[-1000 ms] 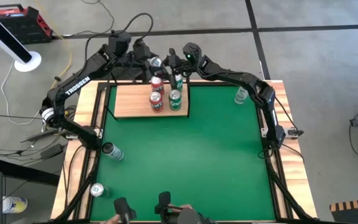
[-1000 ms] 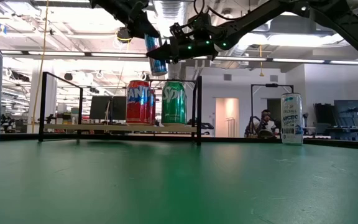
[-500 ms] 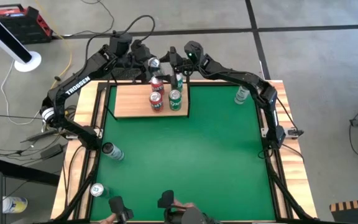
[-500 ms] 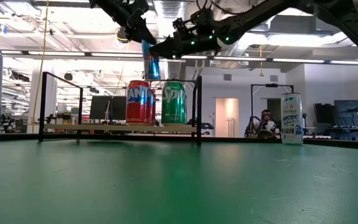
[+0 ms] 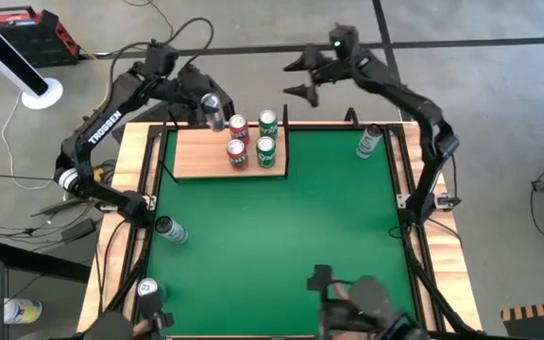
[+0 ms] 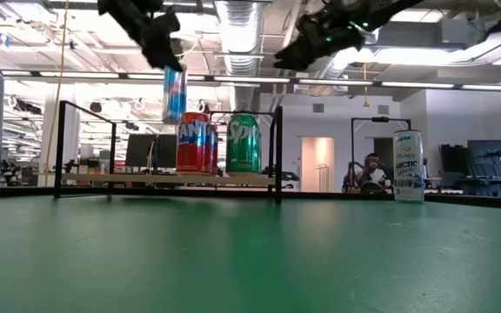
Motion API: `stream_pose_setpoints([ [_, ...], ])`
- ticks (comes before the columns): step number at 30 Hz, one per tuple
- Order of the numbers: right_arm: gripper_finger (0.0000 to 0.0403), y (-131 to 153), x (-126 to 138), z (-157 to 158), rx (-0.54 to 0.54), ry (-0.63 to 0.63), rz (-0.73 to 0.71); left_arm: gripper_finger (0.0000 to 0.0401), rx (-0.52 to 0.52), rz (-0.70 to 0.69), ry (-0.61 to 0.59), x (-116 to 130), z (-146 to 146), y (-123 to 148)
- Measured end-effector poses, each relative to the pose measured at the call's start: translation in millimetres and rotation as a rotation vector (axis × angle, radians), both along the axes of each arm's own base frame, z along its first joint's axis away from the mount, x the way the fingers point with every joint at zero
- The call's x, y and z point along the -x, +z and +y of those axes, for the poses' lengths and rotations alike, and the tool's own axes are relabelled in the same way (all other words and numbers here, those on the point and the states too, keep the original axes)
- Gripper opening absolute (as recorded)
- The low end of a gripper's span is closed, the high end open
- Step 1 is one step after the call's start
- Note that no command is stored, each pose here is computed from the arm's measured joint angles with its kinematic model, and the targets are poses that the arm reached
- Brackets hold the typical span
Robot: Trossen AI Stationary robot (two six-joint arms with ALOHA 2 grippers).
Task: Place canned beverage on shelf
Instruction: Put the right blue soda can on the shelf
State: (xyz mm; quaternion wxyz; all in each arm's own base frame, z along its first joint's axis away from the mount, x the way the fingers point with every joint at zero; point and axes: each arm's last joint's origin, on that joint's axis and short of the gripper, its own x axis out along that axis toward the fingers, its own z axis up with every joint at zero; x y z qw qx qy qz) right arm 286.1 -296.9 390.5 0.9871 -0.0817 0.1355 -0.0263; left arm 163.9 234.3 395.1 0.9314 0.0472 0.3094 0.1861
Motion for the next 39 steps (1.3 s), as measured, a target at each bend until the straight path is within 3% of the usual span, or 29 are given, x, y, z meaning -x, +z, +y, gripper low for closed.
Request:
stream_pose_setpoints([
  [5, 0.0365, -13, 28, -7, -0.043, -0.042, 0.023, 0.0226, 0.012, 0.036, 0.026, 10, 15, -29],
  [9, 0.0365, -19, 35, -3, -0.031, -0.05, 0.011, 0.0226, -0.019, 0.023, 0.001, 9, 20, -42],
  [25, 0.0365, -24, 29, 7, -0.03, -0.035, -0.015, 0.0226, -0.004, 0.053, -0.012, 8, 22, -95],
  [39, 0.0366, -22, 28, 6, -0.043, -0.046, -0.036, 0.0226, 0.006, 0.058, -0.026, 9, 21, -110],
])
